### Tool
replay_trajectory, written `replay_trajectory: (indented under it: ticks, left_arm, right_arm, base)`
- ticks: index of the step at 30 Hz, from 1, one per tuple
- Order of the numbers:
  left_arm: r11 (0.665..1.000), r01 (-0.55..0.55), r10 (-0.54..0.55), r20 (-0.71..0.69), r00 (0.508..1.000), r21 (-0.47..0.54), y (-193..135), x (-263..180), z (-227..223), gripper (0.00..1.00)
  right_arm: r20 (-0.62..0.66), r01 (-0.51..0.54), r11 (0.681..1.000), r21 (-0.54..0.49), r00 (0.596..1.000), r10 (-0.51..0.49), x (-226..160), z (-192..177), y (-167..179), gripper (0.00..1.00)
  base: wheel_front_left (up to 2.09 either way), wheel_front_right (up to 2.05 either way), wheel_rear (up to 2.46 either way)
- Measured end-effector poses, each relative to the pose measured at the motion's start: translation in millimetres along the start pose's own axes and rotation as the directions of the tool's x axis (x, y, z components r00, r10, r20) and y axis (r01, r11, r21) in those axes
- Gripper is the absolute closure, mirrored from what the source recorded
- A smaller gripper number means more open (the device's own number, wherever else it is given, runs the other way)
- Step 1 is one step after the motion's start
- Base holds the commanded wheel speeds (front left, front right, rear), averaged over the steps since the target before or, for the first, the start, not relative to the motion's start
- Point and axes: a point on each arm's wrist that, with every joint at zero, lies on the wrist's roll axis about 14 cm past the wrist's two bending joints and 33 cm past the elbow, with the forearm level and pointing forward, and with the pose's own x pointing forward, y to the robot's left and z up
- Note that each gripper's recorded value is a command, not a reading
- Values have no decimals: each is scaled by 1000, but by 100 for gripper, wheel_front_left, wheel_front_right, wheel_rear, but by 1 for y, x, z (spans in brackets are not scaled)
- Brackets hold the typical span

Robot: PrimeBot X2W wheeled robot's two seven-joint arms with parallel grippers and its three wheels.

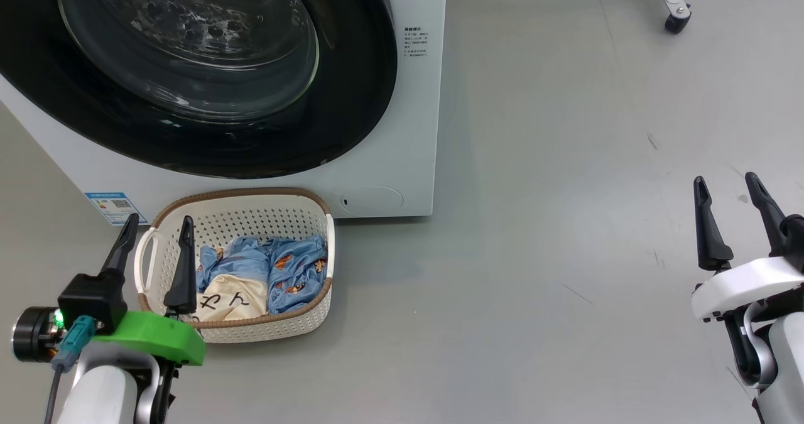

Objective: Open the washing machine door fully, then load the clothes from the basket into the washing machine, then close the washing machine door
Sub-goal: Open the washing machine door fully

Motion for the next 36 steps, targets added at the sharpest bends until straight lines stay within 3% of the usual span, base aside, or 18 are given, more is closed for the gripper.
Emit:
replay_trajectory:
  ticks: [36]
  left_arm:
    - [1000, 9, -9, 17, 1000, 6, -3, -3, 6, 0]
  right_arm:
    - [22, 0, 1000, 4, 1000, 0, 5, 6, 0, 0]
  base:
    - [0, 0, 0]
